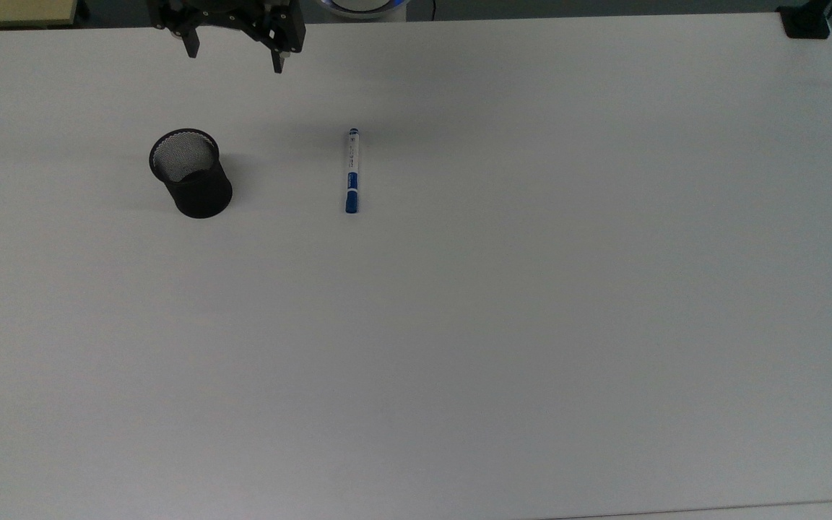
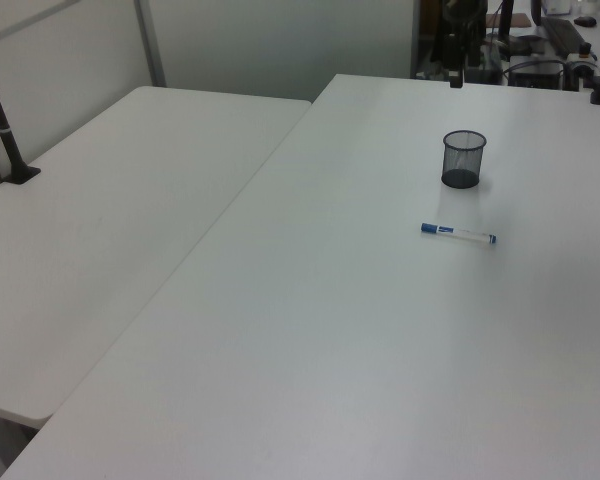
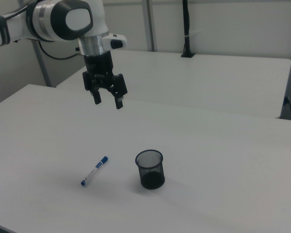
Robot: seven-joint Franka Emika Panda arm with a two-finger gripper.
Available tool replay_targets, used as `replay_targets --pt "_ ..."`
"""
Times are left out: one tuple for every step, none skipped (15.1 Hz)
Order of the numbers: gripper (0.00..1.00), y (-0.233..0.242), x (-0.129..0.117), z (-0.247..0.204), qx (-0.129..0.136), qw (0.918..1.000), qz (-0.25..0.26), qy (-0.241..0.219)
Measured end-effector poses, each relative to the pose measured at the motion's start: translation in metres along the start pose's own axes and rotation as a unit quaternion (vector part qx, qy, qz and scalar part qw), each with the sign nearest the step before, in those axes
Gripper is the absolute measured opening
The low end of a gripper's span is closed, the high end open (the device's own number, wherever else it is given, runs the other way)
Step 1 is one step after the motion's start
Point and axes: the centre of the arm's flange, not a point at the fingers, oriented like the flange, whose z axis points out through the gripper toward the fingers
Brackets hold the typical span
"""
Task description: Insert the marker
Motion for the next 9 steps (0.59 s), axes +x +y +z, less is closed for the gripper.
replay_targets --pt "1.00 0.000 -0.002 -0.003 0.001 1.0000 -0.002 0.002" --pt "1.00 0.001 -0.002 -0.003 0.001 1.0000 -0.001 0.002" --pt "1.00 0.003 -0.002 -0.003 0.001 1.0000 0.001 0.002" --pt "1.00 0.006 -0.002 -0.003 0.001 1.0000 0.003 0.002" --pt "1.00 0.009 -0.002 -0.003 0.002 1.0000 0.005 0.002" --pt "1.00 0.010 -0.003 -0.004 0.002 1.0000 0.007 0.003" --pt "1.00 0.011 -0.003 -0.007 0.002 1.0000 0.007 0.006" --pt "1.00 0.011 -0.002 -0.010 0.002 0.9999 0.008 0.009" --pt "1.00 0.011 -0.002 -0.011 0.002 0.9999 0.008 0.010"
